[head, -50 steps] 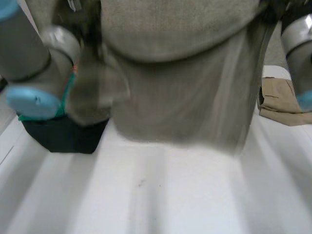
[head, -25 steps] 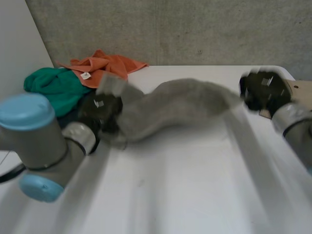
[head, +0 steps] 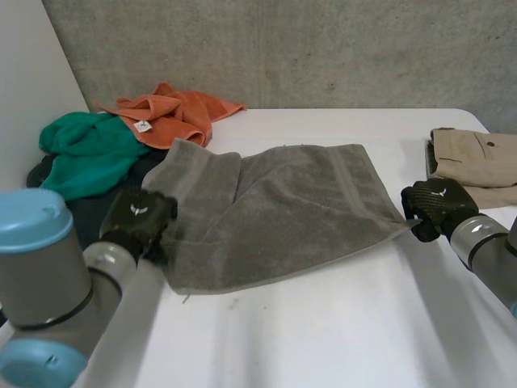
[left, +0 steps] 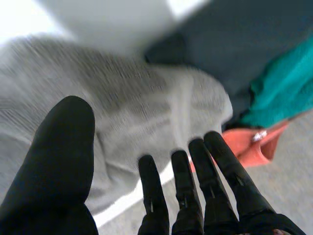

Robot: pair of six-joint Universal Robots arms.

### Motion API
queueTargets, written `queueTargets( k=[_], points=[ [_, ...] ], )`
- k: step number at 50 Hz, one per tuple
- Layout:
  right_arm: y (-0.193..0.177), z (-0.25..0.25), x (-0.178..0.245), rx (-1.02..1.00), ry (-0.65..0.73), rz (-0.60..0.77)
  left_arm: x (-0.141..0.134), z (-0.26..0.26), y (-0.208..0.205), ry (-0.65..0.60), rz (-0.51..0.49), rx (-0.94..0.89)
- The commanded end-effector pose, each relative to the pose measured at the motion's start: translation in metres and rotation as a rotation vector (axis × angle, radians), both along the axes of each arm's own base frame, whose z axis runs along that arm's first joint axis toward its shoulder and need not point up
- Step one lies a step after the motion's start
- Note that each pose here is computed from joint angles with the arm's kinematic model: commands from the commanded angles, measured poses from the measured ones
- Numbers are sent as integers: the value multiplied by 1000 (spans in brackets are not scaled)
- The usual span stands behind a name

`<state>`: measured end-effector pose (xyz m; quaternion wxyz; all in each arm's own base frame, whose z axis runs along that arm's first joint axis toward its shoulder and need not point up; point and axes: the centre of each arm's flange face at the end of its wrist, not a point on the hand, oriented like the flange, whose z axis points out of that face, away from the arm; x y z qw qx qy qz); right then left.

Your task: Fold the laundry.

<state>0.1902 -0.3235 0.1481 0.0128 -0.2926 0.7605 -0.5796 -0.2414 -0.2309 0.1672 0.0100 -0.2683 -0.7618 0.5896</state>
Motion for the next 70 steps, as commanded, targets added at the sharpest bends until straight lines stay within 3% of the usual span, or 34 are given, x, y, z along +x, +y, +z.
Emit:
queueTargets(
  k=[1, 20, 37, 46, 53, 58, 62, 67, 70],
  points=[
    [3, -2, 3, 7, 1, 10, 13, -17, 28, -62, -15, 142],
    [9, -5, 5, 22, 4, 20, -9, -41, 0, -61, -89, 183],
    [9, -6, 3, 27, 6, 15, -31, -42, -29, -78, -74, 107],
    [11, 10, 1, 25, 20, 17, -26, -31, -30, -130, -42, 89],
    [37, 53, -11, 77, 264, 126, -18, 23, 22, -185, -140, 107],
    [75, 60, -25, 305, 538, 309, -5, 32, 62, -366, -258, 255],
    [88, 59, -32, 399, 696, 412, 0, 27, 72, -469, -307, 349],
    [77, 52, -31, 376, 726, 367, -7, 11, 56, -526, -310, 354],
    [63, 52, -21, 315, 709, 339, -21, 13, 32, -522, -278, 268]
  ],
)
